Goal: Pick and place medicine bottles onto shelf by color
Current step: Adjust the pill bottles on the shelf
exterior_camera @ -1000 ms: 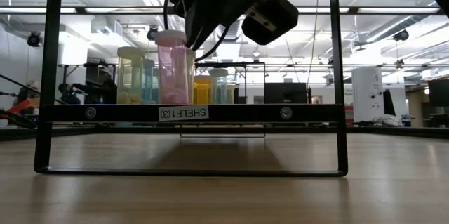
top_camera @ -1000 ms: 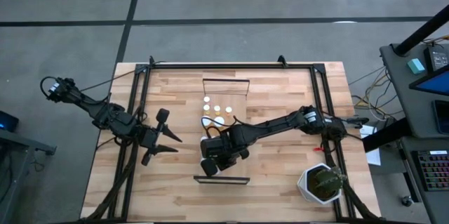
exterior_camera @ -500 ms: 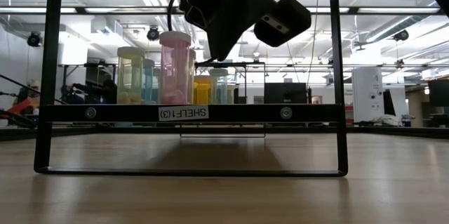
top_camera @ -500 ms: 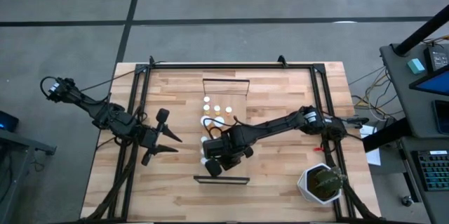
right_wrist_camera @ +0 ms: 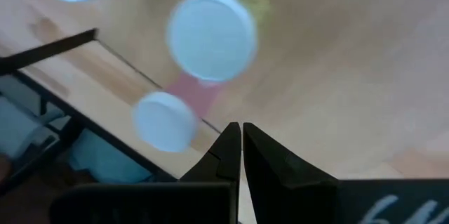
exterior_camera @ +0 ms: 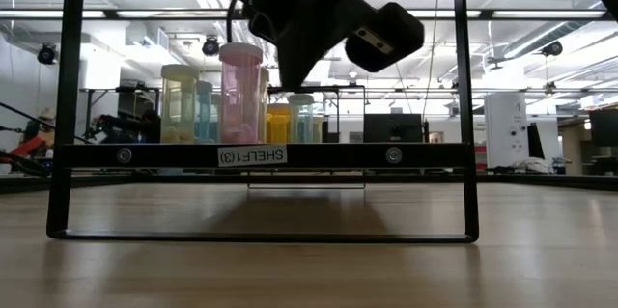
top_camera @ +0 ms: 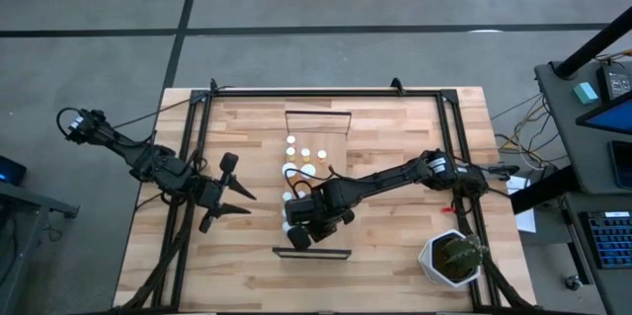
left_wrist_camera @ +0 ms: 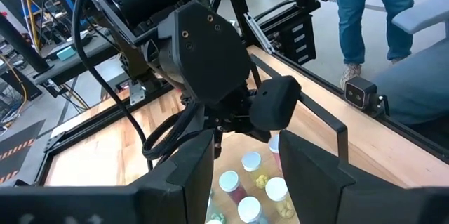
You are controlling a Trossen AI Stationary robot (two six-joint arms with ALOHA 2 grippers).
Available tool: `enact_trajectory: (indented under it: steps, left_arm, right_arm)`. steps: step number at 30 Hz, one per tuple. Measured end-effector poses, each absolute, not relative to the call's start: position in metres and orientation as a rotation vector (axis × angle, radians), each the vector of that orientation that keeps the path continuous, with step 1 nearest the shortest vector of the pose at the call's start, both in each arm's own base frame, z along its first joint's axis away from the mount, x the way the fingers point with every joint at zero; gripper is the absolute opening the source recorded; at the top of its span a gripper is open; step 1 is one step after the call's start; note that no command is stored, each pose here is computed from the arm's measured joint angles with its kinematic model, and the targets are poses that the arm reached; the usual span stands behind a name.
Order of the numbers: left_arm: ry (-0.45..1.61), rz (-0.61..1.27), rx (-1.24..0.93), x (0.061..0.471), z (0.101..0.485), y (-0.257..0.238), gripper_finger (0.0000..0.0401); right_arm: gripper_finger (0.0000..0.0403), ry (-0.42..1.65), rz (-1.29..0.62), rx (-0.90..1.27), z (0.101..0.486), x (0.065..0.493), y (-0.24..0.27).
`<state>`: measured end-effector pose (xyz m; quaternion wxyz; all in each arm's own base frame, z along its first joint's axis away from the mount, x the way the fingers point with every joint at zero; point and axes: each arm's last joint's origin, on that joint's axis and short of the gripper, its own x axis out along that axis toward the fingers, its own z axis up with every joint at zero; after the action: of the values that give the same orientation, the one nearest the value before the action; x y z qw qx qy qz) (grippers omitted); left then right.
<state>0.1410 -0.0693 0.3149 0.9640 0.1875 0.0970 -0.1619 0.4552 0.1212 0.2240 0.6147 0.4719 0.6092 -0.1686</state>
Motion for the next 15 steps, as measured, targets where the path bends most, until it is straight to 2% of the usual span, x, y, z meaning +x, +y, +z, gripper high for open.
enact_trajectory:
  steps: [15]
  left_arm:
    - [0.194,-0.328,0.379,0.1405,0.3153,-0.0691,0.0144]
  right_arm:
    - [0.0009,1.373,-0.365,1.09,0.2198,0.4581,0.1221]
